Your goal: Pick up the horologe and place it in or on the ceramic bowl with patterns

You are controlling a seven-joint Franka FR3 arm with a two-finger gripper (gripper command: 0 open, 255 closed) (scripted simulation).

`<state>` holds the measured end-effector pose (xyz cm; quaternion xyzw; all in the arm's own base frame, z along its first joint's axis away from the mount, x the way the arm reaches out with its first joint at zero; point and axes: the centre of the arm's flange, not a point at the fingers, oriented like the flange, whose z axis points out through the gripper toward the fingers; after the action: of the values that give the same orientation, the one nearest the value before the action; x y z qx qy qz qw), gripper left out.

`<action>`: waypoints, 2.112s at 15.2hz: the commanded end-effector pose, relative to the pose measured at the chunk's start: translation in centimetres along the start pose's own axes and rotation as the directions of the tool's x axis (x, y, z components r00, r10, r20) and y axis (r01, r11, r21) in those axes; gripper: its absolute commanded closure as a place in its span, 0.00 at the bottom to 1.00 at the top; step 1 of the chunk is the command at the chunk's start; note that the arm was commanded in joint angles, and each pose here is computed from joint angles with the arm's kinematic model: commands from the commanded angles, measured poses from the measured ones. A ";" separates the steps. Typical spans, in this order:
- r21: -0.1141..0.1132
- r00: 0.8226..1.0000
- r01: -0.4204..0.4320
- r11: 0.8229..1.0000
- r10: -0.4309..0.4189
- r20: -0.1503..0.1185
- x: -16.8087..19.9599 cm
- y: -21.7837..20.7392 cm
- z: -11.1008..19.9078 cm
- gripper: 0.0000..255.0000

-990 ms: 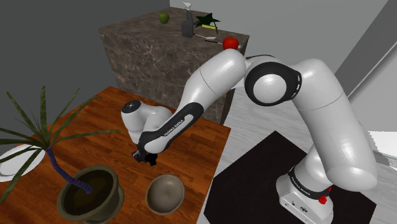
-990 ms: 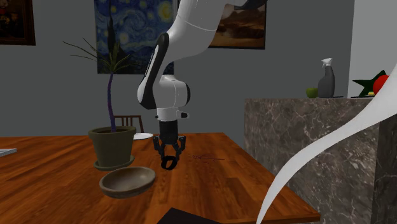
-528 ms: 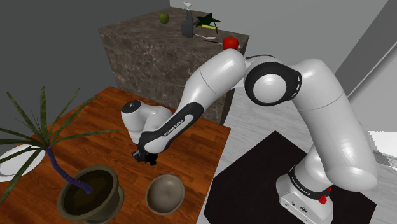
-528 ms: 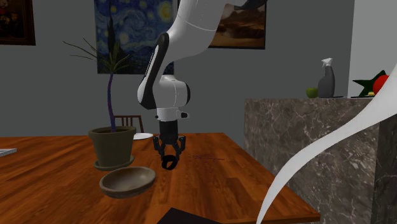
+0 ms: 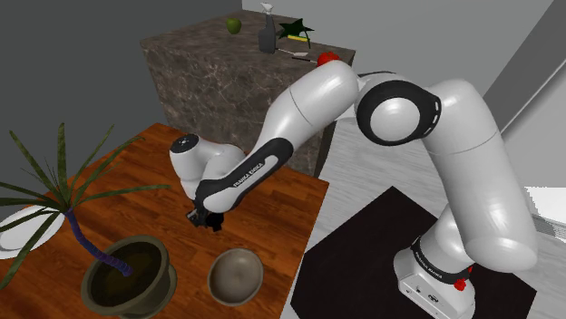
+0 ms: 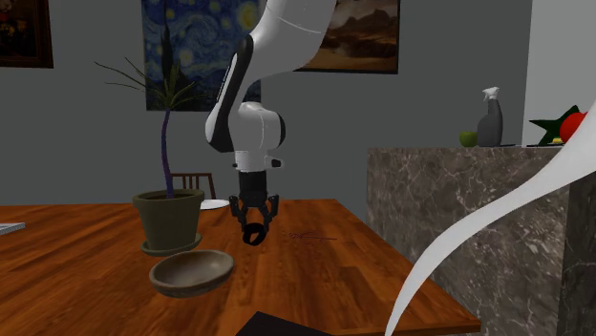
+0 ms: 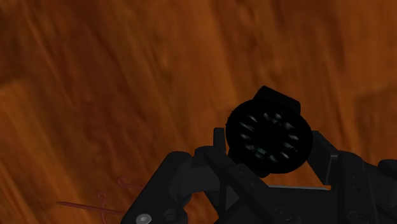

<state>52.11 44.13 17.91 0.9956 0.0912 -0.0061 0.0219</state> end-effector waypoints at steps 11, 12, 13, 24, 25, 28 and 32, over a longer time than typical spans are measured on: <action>0.000 1.000 0.000 1.000 0.000 0.000 -0.1 0.3 -6.3 1.00; 0.000 1.000 0.000 1.000 0.000 0.000 -0.1 0.3 -6.8 1.00; 0.000 1.000 0.000 1.000 0.000 0.000 -0.1 0.3 -7.3 1.00; 0.000 1.000 0.000 1.000 0.000 0.000 -8.9 -2.3 -10.2 1.00; 0.000 1.000 0.000 1.000 0.000 0.000 -10.1 -2.7 -10.4 1.00; 0.000 1.000 0.000 1.000 0.000 0.000 -13.9 -3.8 -10.8 1.00; 0.000 1.000 0.000 1.000 0.000 0.000 -18.3 -5.2 -11.2 1.00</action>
<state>34.51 46.45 29.11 0.9955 0.0920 -0.0065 0.0216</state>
